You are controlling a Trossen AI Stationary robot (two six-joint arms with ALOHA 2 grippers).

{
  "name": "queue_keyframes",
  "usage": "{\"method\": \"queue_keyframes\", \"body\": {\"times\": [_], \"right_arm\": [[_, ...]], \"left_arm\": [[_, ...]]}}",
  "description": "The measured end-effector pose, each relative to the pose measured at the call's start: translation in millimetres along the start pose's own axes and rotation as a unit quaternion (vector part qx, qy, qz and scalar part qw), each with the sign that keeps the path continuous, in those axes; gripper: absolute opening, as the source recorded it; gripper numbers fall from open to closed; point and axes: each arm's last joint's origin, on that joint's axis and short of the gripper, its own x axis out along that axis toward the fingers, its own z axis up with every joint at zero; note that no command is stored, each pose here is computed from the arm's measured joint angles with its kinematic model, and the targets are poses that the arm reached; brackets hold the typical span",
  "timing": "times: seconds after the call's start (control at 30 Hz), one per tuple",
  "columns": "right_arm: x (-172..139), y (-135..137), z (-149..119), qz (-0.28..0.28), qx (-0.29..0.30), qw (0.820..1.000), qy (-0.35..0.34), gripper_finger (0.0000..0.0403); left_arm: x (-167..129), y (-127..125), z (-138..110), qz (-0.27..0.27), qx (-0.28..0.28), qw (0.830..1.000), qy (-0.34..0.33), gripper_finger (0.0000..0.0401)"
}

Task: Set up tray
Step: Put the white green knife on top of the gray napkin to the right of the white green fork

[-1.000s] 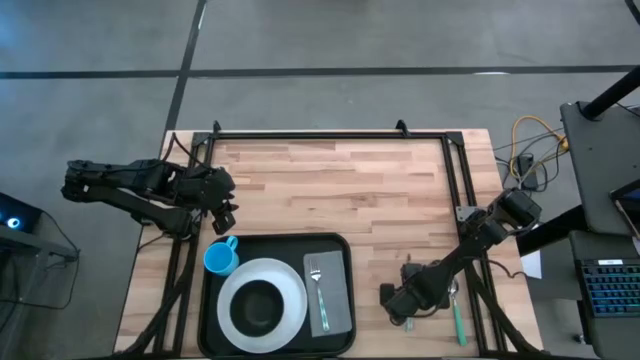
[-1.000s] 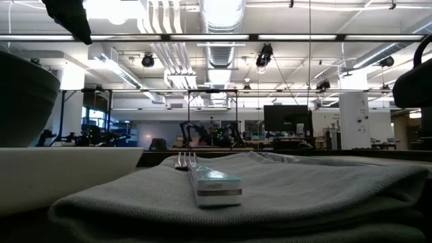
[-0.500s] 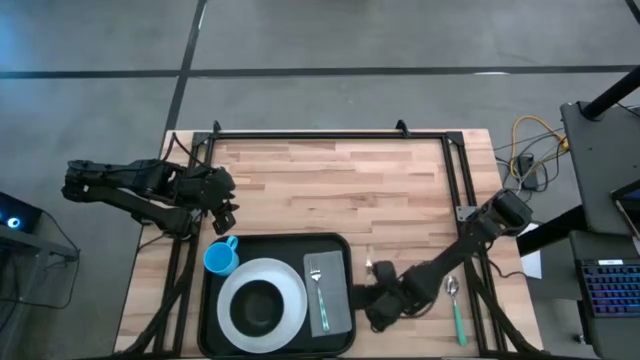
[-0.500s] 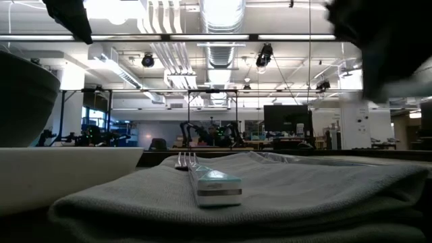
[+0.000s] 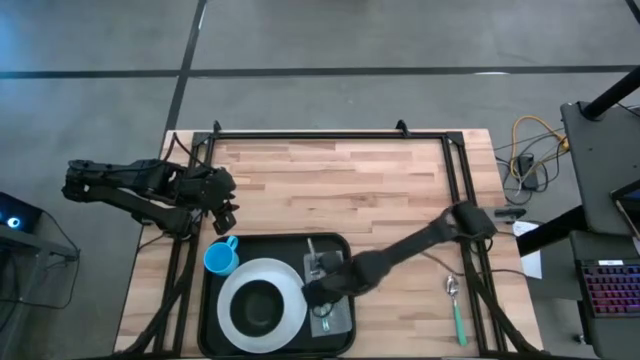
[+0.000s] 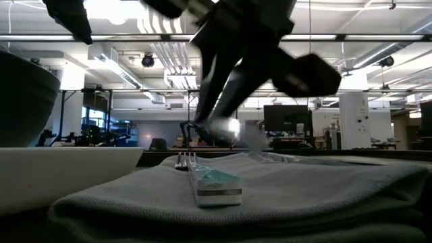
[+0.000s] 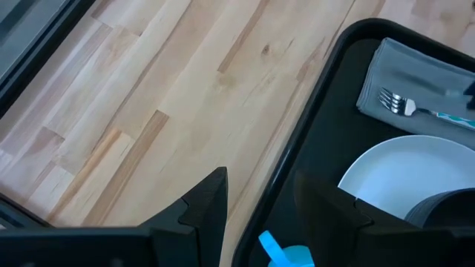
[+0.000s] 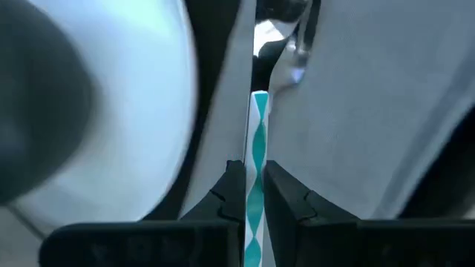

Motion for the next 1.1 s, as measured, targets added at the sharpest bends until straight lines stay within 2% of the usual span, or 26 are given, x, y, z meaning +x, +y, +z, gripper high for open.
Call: {"method": "queue_keyframes", "body": {"times": [0.1,0.23,0.43,0.67,0.93,1.1], "right_arm": [[21,6,-5,-0.018,0.005,1.0,0.016,0.0018],[32,9,-10,-0.05,0.034,0.998,0.019,0.0018],[24,18,-18,-0.042,0.057,0.997,-0.007,0.0018],[13,20,-23,-0.054,0.127,0.99,-0.018,0.0018],[24,8,-27,-0.08,0.13,0.988,0.009,0.0021],[27,5,-26,-0.086,0.14,0.986,0.008,0.0042]], "left_arm": [[0,0,0,0.001,0.0,1.0,0.001,0.0137],[0,0,-1,0.002,0.001,1.0,0.003,0.0137],[2,0,-2,0.005,0.003,1.0,0.007,0.0137],[8,1,-6,0.012,0.007,1.0,0.017,0.0137],[13,1,-8,0.017,0.01,1.0,0.024,0.0137],[12,0,-7,0.013,0.008,1.0,0.019,0.0137]]}}
